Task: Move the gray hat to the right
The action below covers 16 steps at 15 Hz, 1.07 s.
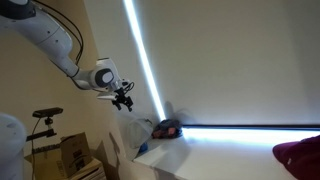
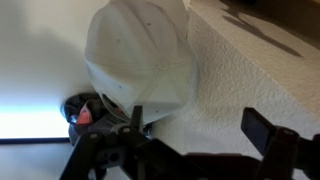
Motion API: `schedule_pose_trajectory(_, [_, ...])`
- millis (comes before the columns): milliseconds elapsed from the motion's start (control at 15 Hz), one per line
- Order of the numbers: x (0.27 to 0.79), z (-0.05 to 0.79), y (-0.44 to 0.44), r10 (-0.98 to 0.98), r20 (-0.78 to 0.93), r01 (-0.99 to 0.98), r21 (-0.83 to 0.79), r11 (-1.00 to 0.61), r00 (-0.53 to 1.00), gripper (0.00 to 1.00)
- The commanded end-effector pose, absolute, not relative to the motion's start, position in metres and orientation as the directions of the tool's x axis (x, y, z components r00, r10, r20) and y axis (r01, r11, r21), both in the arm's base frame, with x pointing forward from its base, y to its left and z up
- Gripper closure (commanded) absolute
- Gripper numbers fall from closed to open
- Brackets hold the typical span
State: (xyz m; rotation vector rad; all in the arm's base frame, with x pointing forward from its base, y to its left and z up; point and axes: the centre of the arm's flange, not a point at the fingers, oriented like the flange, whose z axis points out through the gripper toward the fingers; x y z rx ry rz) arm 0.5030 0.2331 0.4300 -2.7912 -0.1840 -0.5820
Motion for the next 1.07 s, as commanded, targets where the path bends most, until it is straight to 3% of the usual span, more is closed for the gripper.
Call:
schedule_pose_trajectory(0, [0.503, 0.431, 0.233, 0.066, 0.409, 0.181, -0.249, -0.952, 0.91, 0.0])
schedule_pose_trajectory(333, [0.568, 0.343, 0.198, -0.111, 0.238, -0.061, -0.208, -0.976, 0.965, 0.0])
schedule_pose_trajectory(400, [0.536, 0.373, 0.202, -0.066, 0.293, 0.003, -0.227, -0.974, 0.954, 0.0])
schedule_pose_trajectory(667, [0.558, 0.342, 0.186, -0.106, 0.255, -0.052, -0.21, -0.976, 0.961, 0.0])
schedule_pose_trajectory(933, [0.553, 0.344, 0.196, -0.149, 0.184, -0.047, -0.466, -0.884, 0.972, 0.0])
schedule_pose_trajectory(1000, [0.552, 0.348, 0.209, -0.141, 0.211, -0.05, -0.386, -0.921, 0.967, 0.0])
